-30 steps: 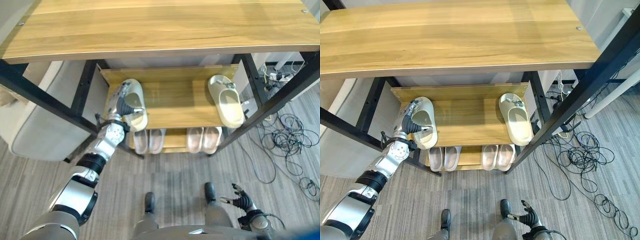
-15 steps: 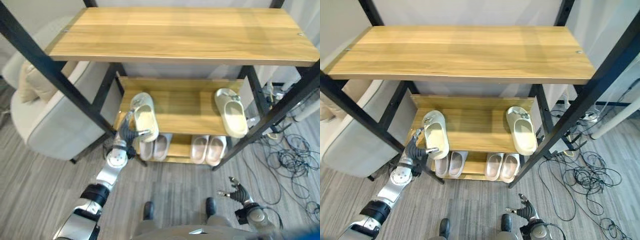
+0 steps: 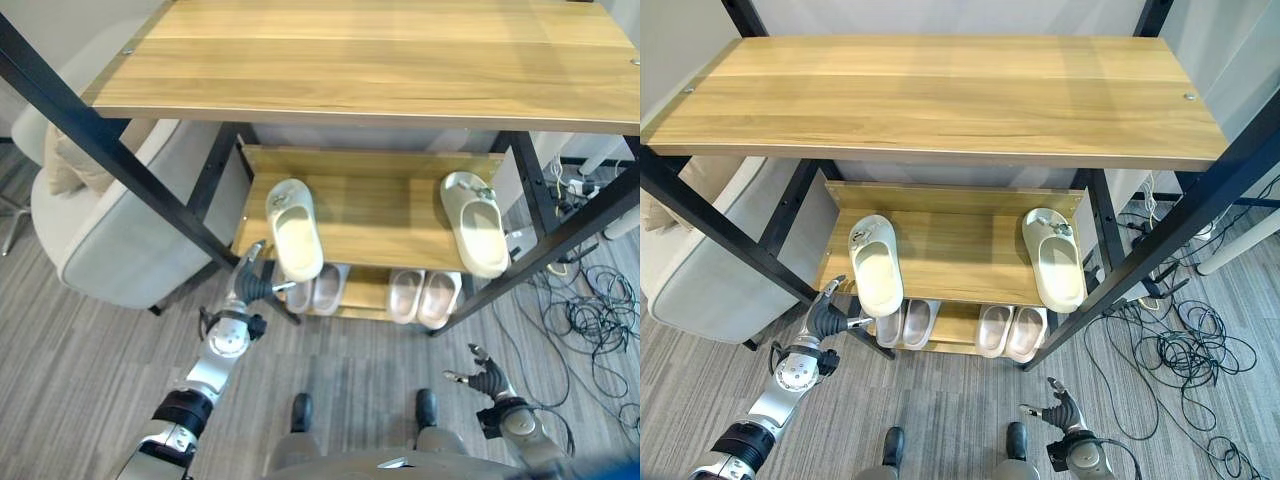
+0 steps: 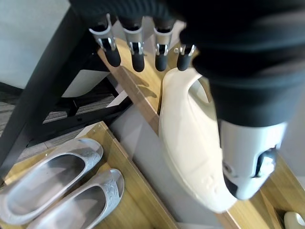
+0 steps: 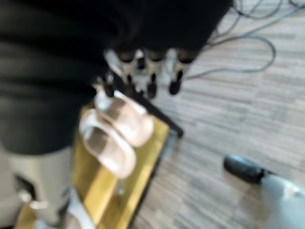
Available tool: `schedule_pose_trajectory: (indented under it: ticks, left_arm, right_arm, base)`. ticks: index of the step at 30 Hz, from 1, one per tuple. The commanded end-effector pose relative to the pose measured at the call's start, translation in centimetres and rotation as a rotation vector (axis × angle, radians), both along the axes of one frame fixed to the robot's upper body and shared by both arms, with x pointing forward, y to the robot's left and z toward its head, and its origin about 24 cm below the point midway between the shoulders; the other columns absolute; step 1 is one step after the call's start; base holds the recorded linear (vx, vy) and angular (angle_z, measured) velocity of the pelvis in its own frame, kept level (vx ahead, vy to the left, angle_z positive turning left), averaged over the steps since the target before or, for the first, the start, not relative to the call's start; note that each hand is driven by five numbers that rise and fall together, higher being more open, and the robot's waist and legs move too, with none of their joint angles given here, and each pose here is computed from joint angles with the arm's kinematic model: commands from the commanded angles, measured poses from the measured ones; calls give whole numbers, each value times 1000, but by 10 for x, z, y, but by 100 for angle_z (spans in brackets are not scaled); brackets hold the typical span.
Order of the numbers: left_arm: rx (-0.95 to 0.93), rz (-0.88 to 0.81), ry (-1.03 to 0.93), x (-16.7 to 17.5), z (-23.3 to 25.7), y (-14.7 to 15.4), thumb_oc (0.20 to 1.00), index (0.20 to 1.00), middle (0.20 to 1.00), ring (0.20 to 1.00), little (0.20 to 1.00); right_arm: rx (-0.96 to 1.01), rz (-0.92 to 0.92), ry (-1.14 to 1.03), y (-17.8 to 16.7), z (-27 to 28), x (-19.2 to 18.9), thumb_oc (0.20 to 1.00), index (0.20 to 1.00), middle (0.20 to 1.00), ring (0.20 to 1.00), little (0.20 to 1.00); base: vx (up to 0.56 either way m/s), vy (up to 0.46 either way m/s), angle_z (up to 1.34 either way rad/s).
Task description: Arrange the slippers neatly on the shoe rack.
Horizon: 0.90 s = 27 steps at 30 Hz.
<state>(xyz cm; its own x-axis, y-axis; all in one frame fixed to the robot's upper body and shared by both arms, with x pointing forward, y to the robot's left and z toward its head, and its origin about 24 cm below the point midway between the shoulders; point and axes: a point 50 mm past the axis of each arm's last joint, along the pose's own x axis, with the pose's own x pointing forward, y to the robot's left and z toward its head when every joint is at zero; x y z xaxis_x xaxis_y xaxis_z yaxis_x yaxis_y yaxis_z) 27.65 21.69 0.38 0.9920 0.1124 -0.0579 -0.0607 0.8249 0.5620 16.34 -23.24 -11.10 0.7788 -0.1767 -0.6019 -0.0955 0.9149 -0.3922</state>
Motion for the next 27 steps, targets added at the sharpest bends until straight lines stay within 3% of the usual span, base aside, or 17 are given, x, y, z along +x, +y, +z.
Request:
schedule_pose_trajectory:
  ticks: [1,11,19,27]
  left_arm:
    - [71,65,-279,32,65,15,1000,1000,1000,1000,1000]
    - [135,136,-416,43,102,26,1000,1000,1000,1000,1000]
    - [269,198,-479,75,144,31,1000,1000,1000,1000,1000]
    - [301,211,-500,85,154,25,1000,1000,1000,1000,1000]
  right_arm:
    - [-10,34,-98,0,15,15,1000,1000,1000,1000,1000]
    - [28,87,-80,16,11,11,1000,1000,1000,1000,1000]
    - [11,144,-157,24,26,36,1000,1000,1000,1000,1000]
    - [10,142,-202,26,33,46,1000,1000,1000,1000,1000]
  base:
    - [-6,-8,18]
    - [0,-2,2]
    - [-51,7,0]
    - [-13,5,-1]
